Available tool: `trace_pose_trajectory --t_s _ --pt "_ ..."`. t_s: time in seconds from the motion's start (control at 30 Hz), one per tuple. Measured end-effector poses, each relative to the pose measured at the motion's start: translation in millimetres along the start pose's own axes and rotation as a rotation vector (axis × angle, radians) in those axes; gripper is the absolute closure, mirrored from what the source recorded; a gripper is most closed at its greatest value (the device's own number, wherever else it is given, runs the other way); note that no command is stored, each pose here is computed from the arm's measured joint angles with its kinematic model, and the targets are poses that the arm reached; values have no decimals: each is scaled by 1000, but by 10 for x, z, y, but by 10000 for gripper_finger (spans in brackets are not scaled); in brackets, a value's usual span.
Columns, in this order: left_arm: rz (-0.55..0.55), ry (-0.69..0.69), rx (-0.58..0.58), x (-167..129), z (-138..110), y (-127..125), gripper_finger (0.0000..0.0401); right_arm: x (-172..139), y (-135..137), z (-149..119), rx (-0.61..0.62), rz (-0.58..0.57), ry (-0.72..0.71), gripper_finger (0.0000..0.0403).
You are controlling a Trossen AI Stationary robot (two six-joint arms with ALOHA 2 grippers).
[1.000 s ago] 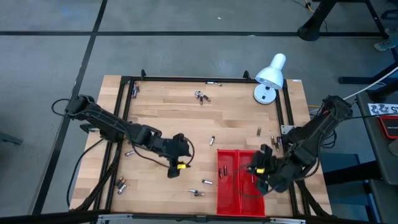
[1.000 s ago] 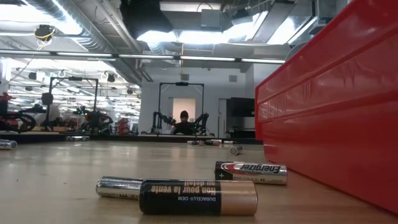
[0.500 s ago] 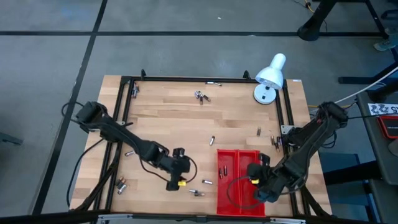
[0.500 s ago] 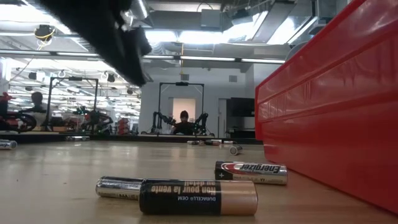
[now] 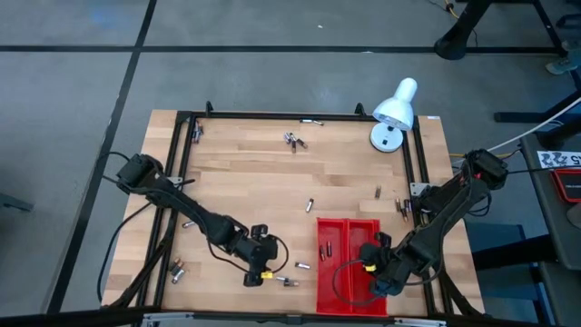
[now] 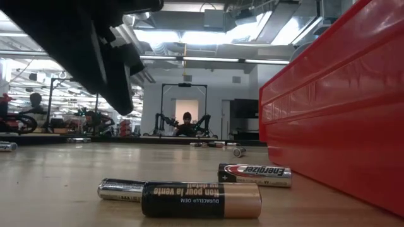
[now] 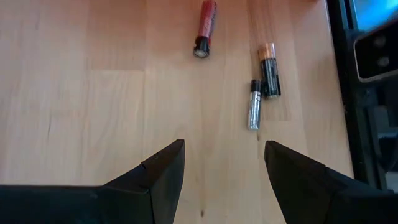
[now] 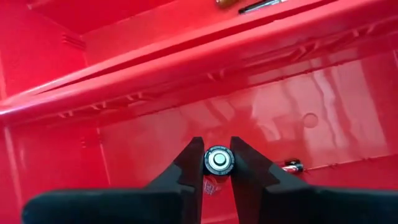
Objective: Sort batteries
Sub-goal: Put the silver battery into the right red bin
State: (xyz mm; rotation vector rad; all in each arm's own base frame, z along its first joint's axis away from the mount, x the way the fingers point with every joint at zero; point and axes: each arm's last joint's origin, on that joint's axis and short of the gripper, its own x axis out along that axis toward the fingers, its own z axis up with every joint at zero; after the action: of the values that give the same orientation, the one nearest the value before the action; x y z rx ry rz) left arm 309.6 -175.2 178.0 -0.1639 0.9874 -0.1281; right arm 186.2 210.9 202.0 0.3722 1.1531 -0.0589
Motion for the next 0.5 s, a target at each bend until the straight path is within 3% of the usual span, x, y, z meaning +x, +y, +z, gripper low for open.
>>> trace_pose_trajectory --t_s 0.5 --pt "-2 -4 -18 0 4 -1 191 15 -27 -7 -3 -26 -23 275"
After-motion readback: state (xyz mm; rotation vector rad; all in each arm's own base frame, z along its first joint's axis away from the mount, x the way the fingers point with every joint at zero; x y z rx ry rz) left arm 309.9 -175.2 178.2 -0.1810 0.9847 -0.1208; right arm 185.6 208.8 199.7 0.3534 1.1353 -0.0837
